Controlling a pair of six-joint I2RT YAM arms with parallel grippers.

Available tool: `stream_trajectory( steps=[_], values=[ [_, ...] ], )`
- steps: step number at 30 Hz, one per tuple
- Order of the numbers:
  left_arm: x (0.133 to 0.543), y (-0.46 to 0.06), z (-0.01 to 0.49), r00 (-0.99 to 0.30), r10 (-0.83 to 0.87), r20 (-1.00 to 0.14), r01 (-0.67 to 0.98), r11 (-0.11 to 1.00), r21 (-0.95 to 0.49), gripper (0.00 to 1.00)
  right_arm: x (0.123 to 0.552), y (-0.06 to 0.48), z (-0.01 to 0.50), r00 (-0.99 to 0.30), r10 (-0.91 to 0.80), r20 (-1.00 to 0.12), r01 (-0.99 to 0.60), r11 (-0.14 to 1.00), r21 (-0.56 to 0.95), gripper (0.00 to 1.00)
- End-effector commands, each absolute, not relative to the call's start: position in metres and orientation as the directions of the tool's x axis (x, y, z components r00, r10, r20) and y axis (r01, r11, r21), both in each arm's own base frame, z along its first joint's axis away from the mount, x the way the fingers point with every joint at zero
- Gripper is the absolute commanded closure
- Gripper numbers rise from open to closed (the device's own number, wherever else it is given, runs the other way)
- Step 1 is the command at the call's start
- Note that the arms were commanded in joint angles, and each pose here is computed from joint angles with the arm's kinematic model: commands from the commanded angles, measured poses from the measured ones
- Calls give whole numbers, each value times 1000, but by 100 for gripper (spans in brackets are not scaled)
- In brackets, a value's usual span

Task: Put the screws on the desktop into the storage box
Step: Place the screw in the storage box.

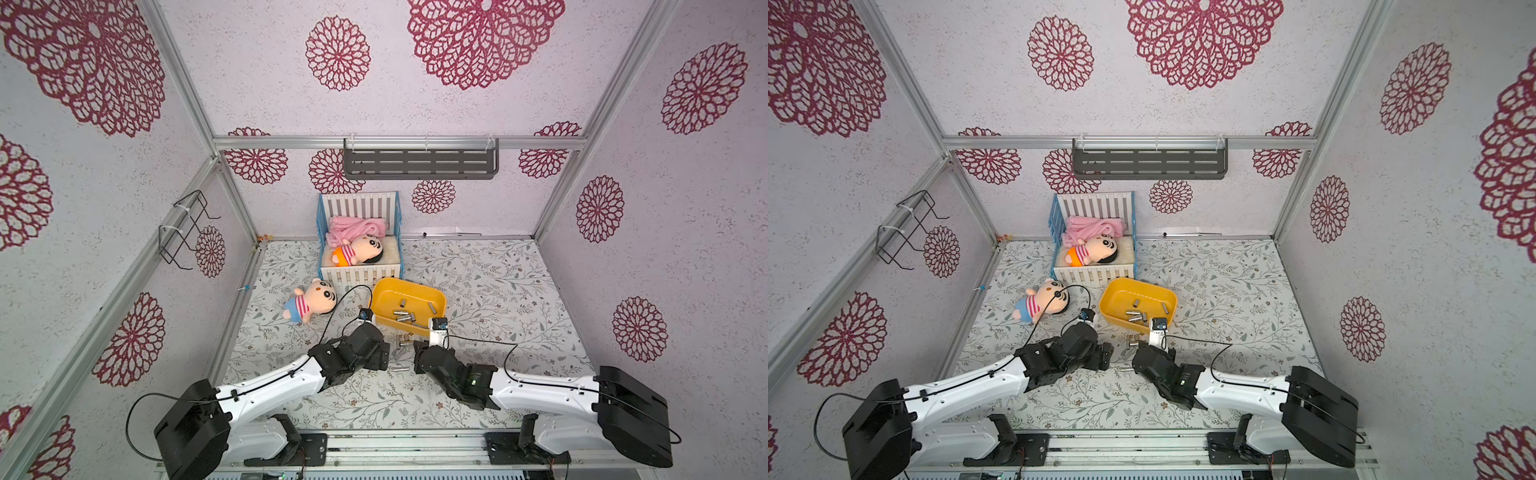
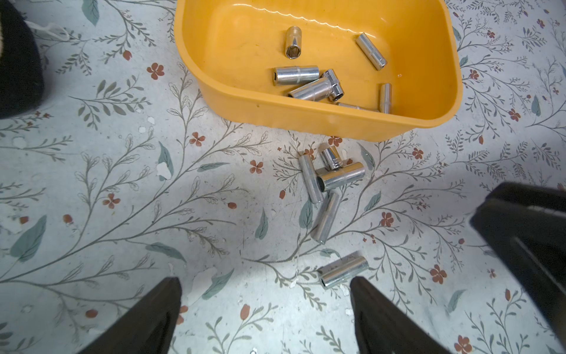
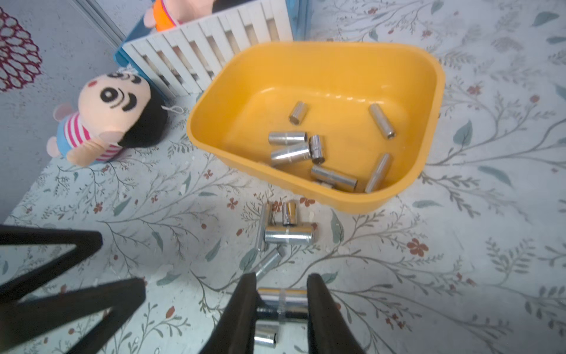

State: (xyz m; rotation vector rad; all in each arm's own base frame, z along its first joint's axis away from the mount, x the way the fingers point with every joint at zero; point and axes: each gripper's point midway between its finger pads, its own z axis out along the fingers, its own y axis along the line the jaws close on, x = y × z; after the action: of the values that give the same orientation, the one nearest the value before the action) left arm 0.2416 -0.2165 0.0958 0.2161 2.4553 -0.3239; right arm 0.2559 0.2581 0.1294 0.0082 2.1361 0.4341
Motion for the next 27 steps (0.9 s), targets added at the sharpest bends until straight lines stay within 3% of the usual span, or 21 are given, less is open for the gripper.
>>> stream_trajectory(
  steps=[1, 15, 23, 27],
  values=[
    [246, -222, 99, -782, 80, -619, 246, 951, -187, 8, 280, 259, 155, -544, 163, -823, -193, 930, 312, 75],
    [245, -227, 94, -795, 95, -599, 255, 948, -189, 8, 372, 269, 126, -614, 94, -783, -138, 965, 224, 69],
    [244, -227, 94, -796, 96, -598, 259, 946, -193, 8, 378, 269, 129, -627, 96, -773, -145, 961, 237, 44],
    [244, -228, 95, -795, 95, -599, 260, 946, -195, 8, 361, 265, 147, -608, 111, -786, -177, 946, 270, 43]
  ],
)
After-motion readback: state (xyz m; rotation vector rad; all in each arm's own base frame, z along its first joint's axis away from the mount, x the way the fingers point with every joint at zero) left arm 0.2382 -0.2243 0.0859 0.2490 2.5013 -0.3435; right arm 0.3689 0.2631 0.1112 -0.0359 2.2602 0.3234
